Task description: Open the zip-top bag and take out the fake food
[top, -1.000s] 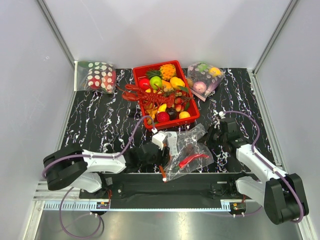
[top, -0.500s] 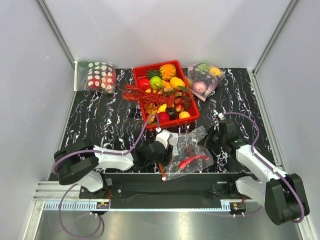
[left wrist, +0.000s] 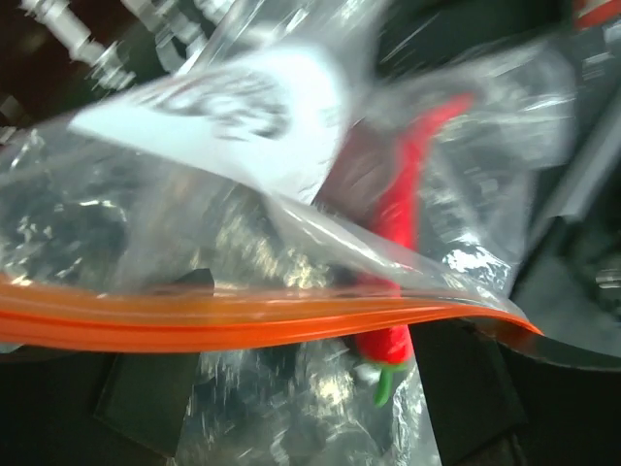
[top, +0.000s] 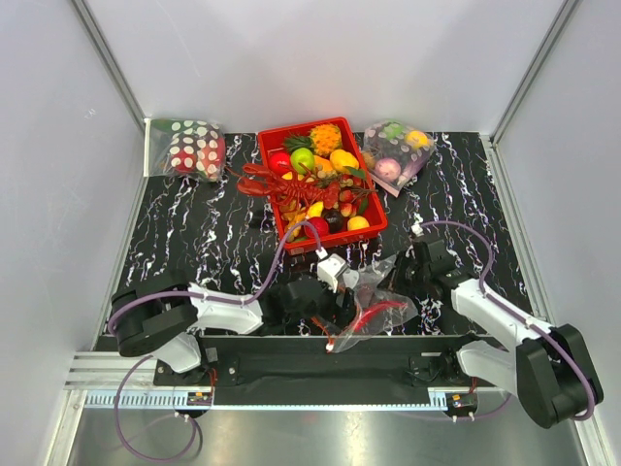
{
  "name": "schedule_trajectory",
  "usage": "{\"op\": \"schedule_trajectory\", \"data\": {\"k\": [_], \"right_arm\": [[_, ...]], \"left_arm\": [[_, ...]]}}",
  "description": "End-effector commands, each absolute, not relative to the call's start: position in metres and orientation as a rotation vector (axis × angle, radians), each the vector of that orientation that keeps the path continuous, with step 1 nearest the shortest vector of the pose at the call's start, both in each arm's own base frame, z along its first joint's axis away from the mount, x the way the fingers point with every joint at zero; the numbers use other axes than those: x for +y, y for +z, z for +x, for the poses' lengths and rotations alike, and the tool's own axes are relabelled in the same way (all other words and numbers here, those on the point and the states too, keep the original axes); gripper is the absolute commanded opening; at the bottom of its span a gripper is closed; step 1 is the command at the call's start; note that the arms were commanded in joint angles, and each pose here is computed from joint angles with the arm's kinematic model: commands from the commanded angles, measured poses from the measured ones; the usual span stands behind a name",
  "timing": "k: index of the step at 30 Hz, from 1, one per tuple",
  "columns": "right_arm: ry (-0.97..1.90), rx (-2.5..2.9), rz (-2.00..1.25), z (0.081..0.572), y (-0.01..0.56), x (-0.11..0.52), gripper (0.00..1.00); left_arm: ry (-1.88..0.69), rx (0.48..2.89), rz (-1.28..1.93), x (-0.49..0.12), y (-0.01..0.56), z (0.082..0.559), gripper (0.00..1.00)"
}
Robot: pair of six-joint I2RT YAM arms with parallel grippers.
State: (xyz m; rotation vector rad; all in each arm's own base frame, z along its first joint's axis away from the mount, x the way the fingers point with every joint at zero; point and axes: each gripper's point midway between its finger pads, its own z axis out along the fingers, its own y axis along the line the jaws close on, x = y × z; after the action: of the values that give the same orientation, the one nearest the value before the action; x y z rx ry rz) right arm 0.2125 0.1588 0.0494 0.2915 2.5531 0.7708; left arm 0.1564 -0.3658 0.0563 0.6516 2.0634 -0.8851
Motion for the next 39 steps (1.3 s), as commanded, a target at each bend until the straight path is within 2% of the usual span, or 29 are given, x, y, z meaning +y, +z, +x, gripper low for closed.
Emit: {"op": "schedule_trajectory", "data": {"k": [1,23,30,39], "right_arm": [[0.774,2.543,0.275,0.214,0.047,0.167,0.00],[0.908,2.540,0.246,0.197,0.048,0.186,0.00],[0.904,2.529,0.253,0.192,0.051,0.183,0.00],[0.911,2.515,0.257,0.195,0.055,0.184,0.00]], "left_arm": [[-1.058,1.853,0.645,-0.394,0.106,0.157,0.87],[-0.847,1.953,0.666,-0.406,0.065,0.182,0.89],[-0.780,1.994,0.679,-0.400,0.054,0.184,0.84],[-0.718,2.028,0.686,-0.381,0.038,0.183,0.63]]}}
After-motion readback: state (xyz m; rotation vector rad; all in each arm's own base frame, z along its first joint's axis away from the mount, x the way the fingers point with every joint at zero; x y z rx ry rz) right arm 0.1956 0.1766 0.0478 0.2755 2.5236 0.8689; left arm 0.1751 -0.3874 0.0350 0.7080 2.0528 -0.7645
